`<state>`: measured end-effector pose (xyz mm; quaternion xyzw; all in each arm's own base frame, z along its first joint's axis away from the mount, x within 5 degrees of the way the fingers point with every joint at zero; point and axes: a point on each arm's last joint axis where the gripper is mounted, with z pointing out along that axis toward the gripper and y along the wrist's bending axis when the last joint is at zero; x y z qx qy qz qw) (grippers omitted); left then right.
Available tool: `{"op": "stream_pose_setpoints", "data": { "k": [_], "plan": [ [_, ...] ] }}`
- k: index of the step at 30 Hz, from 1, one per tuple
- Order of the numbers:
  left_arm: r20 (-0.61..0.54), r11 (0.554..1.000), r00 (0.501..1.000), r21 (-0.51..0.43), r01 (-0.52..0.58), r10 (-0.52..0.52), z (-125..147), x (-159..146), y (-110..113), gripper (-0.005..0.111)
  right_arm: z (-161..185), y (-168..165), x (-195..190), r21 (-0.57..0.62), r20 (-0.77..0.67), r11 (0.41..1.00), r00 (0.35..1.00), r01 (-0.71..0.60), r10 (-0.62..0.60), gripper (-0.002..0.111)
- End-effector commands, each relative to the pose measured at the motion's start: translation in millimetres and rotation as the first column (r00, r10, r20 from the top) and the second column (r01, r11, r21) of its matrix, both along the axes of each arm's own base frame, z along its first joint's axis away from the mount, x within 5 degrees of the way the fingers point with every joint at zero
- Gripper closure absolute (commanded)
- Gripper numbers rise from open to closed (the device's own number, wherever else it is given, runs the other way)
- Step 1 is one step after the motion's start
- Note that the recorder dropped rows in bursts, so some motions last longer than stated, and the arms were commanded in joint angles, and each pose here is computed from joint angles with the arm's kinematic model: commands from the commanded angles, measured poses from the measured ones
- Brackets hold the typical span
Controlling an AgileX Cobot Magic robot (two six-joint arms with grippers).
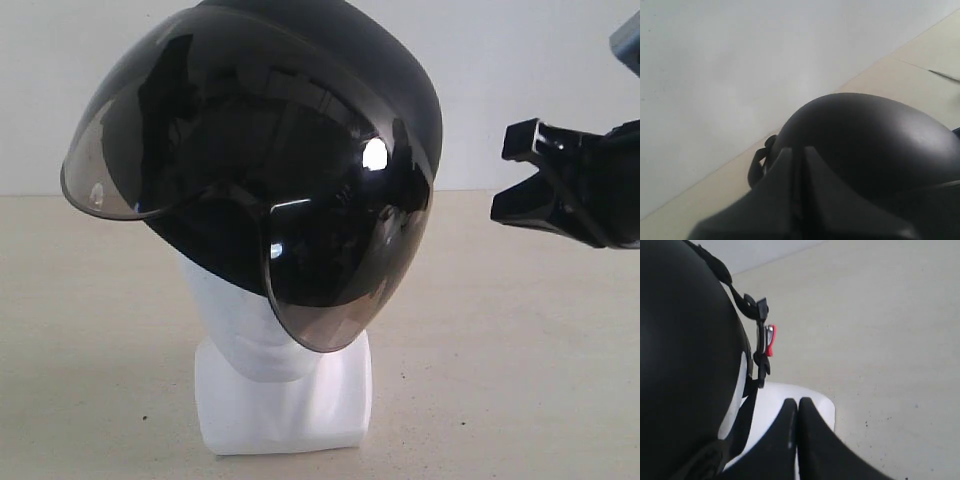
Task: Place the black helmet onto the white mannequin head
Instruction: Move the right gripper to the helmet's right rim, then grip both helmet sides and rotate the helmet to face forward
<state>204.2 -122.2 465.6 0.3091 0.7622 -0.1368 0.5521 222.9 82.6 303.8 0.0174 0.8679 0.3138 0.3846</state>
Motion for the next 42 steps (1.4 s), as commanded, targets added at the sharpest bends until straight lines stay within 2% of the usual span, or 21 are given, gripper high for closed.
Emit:
{"op": "stream_pose_setpoints", "data": {
  "k": [1, 9, 15, 19, 27, 33, 42],
  "plan": [
    [-0.050, 0.998, 0.998, -0.039, -0.046, 0.044, -4.4, 5.7, -2.3, 0.102, 3.3, -0.1, -2.6, -0.009, 0.028, 1.000, 0.999, -0.016, 0.016, 0.108],
    [-0.163, 0.999, 0.985, 0.008, -0.052, 0.052, -31.2, 13.4, -7.0, 0.102, 7.6, -0.4, 0.0, 0.037, 0.042, 0.999, 0.999, 0.020, -0.022, 0.108],
    [-0.126, 0.995, 0.988, 0.052, -0.082, 0.088, -33.5, 17.4, -3.7, 0.102, 16.7, -0.2, 3.5, 0.067, 0.067, 0.997, 0.997, 0.039, -0.043, 0.108],
    [-0.087, 0.995, 0.991, 0.030, -0.098, 0.100, -29.8, 19.7, -3.4, 0.102, 20.7, 0.8, 4.2, 0.110, 0.063, 0.993, 0.996, 0.049, -0.056, 0.108],
    [-0.055, 0.995, 0.993, 0.008, -0.104, 0.104, -37.8, 39.6, -13.7, 0.102, -1.4, 6.3, 21.6, 0.128, -0.041, 0.990, 0.998, 0.061, -0.057, 0.108],
    [-0.107, 0.994, 0.989, 0.047, -0.101, 0.105, -53.5, 52.3, -20.7, 0.102, 0.2, 13.2, 24.9, 0.183, 0.003, 0.983, 1.000, -0.005, 0.004, 0.108],
    [-0.109, 0.991, 0.988, 0.084, -0.103, 0.112, -57.3, 54.6, -20.3, 0.102, 28.3, 23.8, 23.3, 0.226, 0.085, 0.962, 0.987, -0.154, 0.138, 0.108]
  ]
}}
